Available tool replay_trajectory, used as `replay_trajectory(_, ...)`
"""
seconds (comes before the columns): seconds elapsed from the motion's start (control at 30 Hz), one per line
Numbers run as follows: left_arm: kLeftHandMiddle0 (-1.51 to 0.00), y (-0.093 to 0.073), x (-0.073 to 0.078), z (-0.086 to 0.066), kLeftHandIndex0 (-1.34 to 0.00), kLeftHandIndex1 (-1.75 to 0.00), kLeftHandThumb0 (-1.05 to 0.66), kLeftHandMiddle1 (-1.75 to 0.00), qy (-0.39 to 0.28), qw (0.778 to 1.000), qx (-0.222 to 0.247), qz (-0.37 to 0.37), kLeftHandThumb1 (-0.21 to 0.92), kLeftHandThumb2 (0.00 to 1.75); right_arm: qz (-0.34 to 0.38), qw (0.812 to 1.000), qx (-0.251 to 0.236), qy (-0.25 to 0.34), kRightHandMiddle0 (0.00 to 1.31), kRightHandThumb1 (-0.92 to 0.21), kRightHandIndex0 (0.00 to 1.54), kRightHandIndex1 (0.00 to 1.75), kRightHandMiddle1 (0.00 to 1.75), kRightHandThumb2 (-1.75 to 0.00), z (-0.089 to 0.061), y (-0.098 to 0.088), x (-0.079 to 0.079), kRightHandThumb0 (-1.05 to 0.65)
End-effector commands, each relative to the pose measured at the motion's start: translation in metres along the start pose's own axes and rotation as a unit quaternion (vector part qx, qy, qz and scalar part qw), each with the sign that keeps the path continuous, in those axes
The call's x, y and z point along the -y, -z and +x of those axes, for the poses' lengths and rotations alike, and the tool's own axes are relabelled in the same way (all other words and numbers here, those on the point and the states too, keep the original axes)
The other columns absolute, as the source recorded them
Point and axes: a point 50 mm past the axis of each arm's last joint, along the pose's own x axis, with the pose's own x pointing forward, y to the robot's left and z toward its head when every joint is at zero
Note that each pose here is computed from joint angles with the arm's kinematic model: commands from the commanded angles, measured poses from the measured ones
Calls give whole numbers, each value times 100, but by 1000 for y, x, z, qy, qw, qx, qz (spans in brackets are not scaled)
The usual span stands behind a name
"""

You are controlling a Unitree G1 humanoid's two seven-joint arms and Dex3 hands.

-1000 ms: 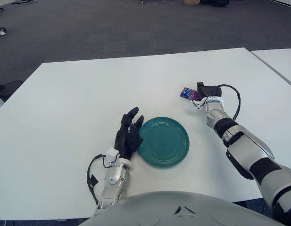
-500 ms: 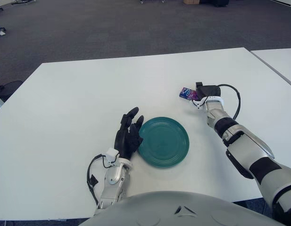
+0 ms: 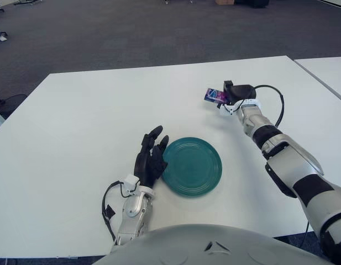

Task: Put the gum into the plate.

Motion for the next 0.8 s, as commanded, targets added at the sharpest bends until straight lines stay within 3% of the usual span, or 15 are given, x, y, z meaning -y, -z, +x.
replay_trajectory(0.0, -57, 10, 8, -4, -18, -76, -89, -1, -14, 999, -23, -35, 92, 92, 16, 999, -2, 31, 66, -92, 82, 175, 175, -77, 6, 6, 17, -52)
replay_trajectory(0.2, -57, 10, 7, -5, -22, -77, -91, -1, -13, 999, -26, -34, 92, 92, 31, 998, 11, 58, 68, -92, 83, 175, 175, -74, 8, 4, 30, -52)
replay_trajectory(0.3, -55, 11, 7, -6, -21, -77, -91, 0, -11, 999, -27, -34, 92, 92, 51, 994, 31, 90, 65, -92, 85, 175, 175, -71, 8, -7, 44, -52)
replay_trajectory(0.4, -54, 11, 6, -6, -22, -78, -92, 0, -11, 999, -27, -34, 92, 92, 79, 990, 52, 103, 63, -92, 88, 175, 175, -69, 1, -21, 58, -52)
replay_trajectory(0.53, -54, 10, 6, -6, -22, -78, -92, 0, -11, 999, -26, -34, 92, 91, 88, 989, 60, 101, 64, -92, 90, 175, 175, -67, -6, -23, 62, -52)
replay_trajectory(0.6, -53, 10, 7, -6, -20, -78, -92, 0, -12, 999, -25, -34, 92, 91, 88, 989, 69, 101, 64, -92, 91, 175, 175, -66, -13, -26, 64, -51)
replay_trajectory(0.77, -53, 9, 9, -7, -17, -76, -92, 0, -16, 999, -24, -27, 92, 92, 89, 982, 123, 114, 64, -92, 90, 175, 175, -66, -49, -44, 66, -51)
